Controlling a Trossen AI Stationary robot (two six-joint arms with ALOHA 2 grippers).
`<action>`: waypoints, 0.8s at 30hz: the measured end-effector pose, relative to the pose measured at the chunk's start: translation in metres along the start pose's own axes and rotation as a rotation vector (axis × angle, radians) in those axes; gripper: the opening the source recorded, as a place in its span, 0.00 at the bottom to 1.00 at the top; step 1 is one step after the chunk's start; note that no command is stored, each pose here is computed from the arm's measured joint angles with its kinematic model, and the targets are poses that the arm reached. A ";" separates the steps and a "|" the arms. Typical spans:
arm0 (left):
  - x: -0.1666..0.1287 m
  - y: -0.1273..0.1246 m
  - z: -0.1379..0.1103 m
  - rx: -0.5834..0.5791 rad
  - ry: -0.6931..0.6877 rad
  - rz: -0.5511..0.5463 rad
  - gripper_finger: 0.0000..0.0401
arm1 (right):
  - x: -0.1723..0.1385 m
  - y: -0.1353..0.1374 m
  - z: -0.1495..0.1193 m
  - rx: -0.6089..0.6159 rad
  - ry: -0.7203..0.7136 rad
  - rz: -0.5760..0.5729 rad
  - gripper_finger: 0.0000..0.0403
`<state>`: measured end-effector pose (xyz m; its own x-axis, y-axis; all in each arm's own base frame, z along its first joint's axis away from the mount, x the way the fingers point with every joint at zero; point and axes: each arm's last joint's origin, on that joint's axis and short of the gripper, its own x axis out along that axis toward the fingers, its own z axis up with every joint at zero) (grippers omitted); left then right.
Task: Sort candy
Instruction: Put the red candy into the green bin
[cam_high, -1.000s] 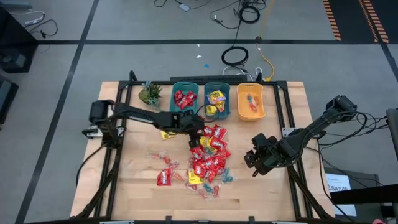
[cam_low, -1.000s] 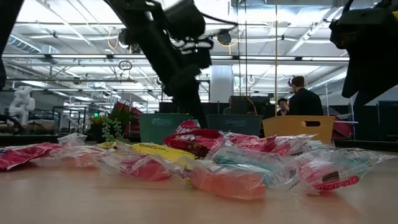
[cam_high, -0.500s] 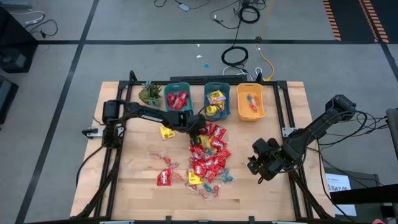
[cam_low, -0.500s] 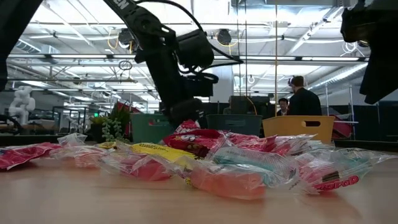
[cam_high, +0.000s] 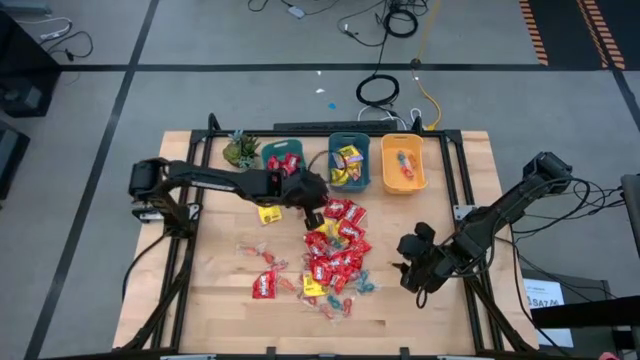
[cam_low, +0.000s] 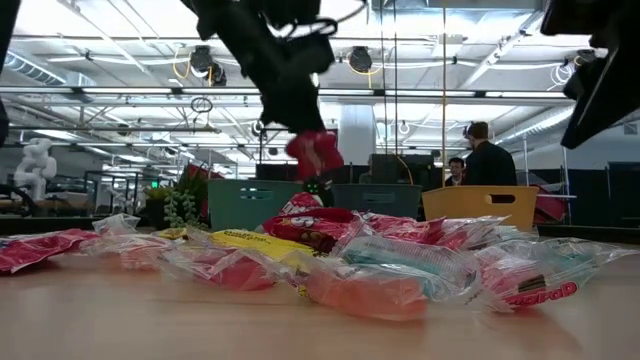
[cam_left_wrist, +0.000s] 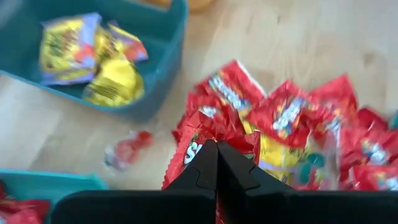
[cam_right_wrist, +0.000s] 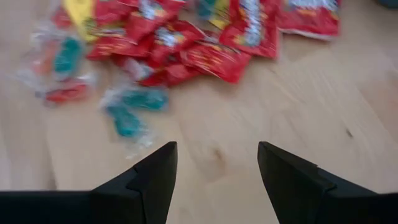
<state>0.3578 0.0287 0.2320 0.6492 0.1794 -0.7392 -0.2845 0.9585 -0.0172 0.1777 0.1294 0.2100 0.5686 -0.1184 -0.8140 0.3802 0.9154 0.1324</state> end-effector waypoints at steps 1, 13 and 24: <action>-0.007 0.001 0.002 -0.006 -0.017 0.000 0.01 | 0.000 0.001 0.001 -0.010 -0.007 0.010 0.53; -0.075 0.042 0.009 -0.083 0.028 0.227 0.00 | 0.007 0.008 0.022 -0.035 -0.109 0.140 0.53; -0.080 0.103 0.007 -0.072 0.120 0.325 0.07 | 0.013 0.004 0.030 0.014 -0.156 0.148 0.53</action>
<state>0.2817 0.1144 0.2937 0.4299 0.4415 -0.7876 -0.5148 0.8365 0.1879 0.2085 0.1203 0.2167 0.7246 -0.0417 -0.6879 0.2935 0.9218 0.2532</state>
